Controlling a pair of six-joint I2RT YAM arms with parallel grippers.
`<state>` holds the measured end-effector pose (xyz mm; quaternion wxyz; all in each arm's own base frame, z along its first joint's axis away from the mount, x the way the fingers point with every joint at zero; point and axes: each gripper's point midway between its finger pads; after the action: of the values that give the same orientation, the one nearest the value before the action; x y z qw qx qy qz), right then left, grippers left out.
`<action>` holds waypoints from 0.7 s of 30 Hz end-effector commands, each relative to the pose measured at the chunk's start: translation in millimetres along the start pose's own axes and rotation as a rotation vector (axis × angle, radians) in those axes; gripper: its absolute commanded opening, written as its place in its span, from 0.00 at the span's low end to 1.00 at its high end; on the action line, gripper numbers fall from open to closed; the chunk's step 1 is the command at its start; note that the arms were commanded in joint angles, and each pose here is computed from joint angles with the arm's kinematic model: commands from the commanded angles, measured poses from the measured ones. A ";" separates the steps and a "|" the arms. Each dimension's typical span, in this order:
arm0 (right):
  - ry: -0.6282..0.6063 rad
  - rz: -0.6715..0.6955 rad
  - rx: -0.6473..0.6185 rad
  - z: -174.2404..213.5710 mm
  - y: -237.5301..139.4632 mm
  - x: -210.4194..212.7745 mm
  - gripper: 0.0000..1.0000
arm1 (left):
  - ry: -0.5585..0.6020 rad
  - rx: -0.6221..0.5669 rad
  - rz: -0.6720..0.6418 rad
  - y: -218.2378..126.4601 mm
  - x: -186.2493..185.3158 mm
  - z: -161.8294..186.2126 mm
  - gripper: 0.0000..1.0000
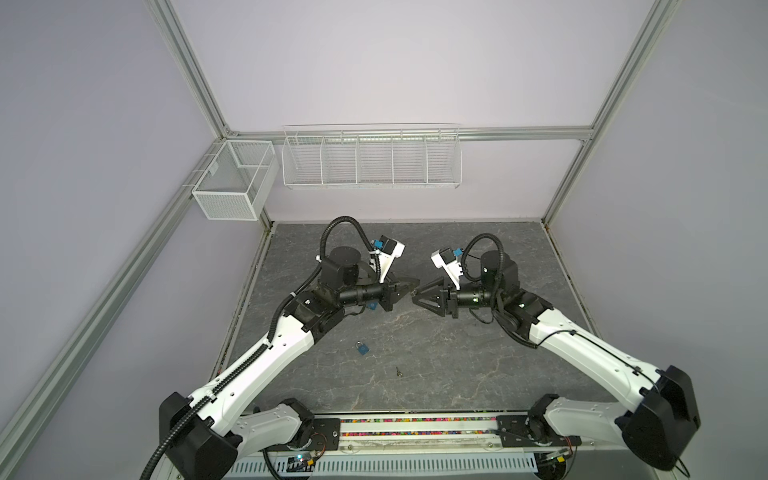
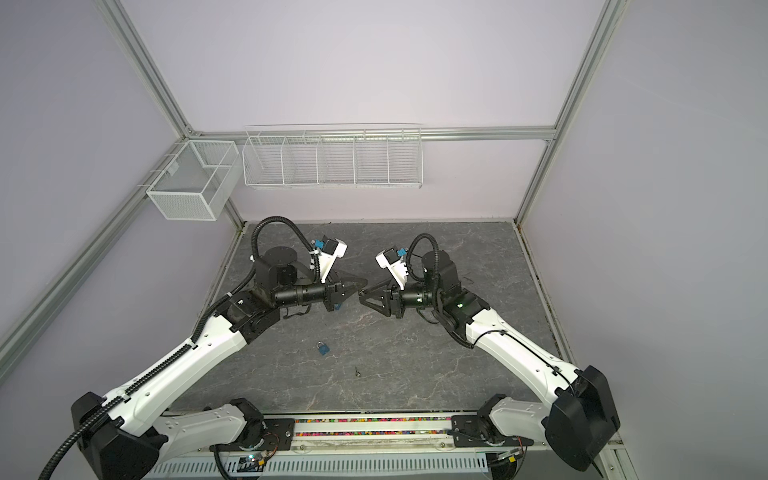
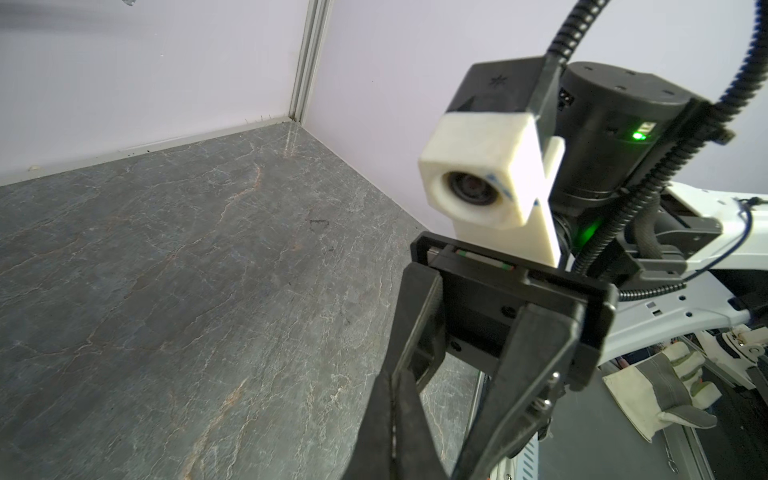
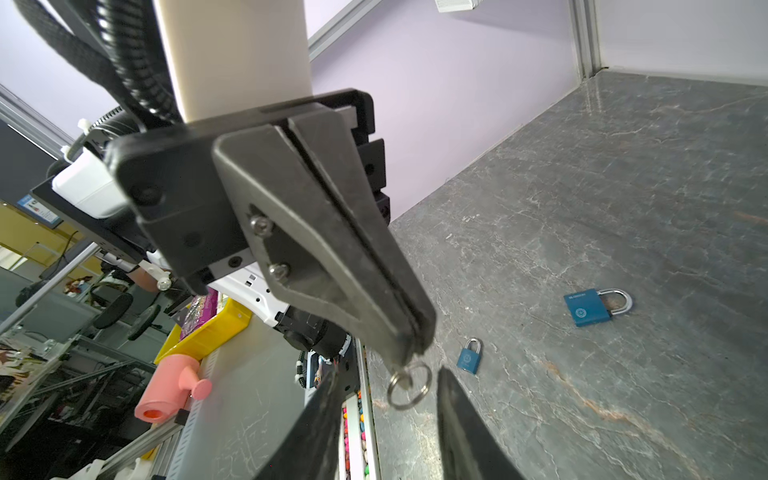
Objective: Unlock with the key
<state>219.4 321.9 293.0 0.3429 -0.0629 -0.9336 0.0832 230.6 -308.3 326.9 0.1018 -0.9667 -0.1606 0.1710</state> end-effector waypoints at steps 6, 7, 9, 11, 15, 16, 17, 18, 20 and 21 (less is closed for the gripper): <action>-0.071 -0.084 -0.028 -12.0 -2.0 18.2 0.27 | 0.027 -0.032 0.057 -4.1 -12.5 -14.8 0.00; -0.070 -0.088 -0.027 -12.7 -1.7 18.5 0.25 | 0.029 -0.031 0.056 -4.1 -12.4 -14.7 0.00; -0.070 -0.093 -0.024 -12.7 -0.4 17.6 0.24 | 0.032 -0.034 0.060 -4.5 -13.3 -15.8 0.00; -0.064 -0.103 -0.020 -12.3 0.9 17.3 0.22 | 0.031 -0.037 0.061 -4.7 -13.7 -17.1 0.00; -0.062 -0.113 -0.011 -9.8 1.5 18.0 0.14 | 0.029 -0.040 0.077 -4.5 -16.2 -18.1 0.00; -0.059 -0.113 -0.011 -9.4 1.8 17.2 0.14 | 0.030 -0.041 0.077 -4.6 -16.3 -18.4 0.00; -0.054 -0.116 -0.007 -9.5 2.3 17.4 0.15 | 0.030 -0.042 0.079 -4.6 -16.7 -18.5 0.00; -0.052 -0.118 -0.003 -9.5 2.9 16.9 0.15 | 0.032 -0.044 0.082 -5.0 -17.5 -19.2 0.00; -0.054 -0.120 -0.005 -9.7 2.6 16.9 0.11 | 0.031 -0.044 0.085 -4.6 -17.7 -19.1 0.00; -0.055 -0.117 -0.011 -10.0 2.3 16.1 0.11 | 0.030 -0.042 0.085 -4.8 -17.8 -18.6 0.00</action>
<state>214.7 327.0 302.7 0.3340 -0.0224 -0.9398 0.0687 222.0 -311.6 331.5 0.0952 -0.9710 -0.1322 0.1749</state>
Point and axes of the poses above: each gripper's point midway between its finger pads, its own y axis out along the fingers, its own x axis along the line the jaws close on, z = x × y, and after that the axes turned 7 degrees about y, right-handed
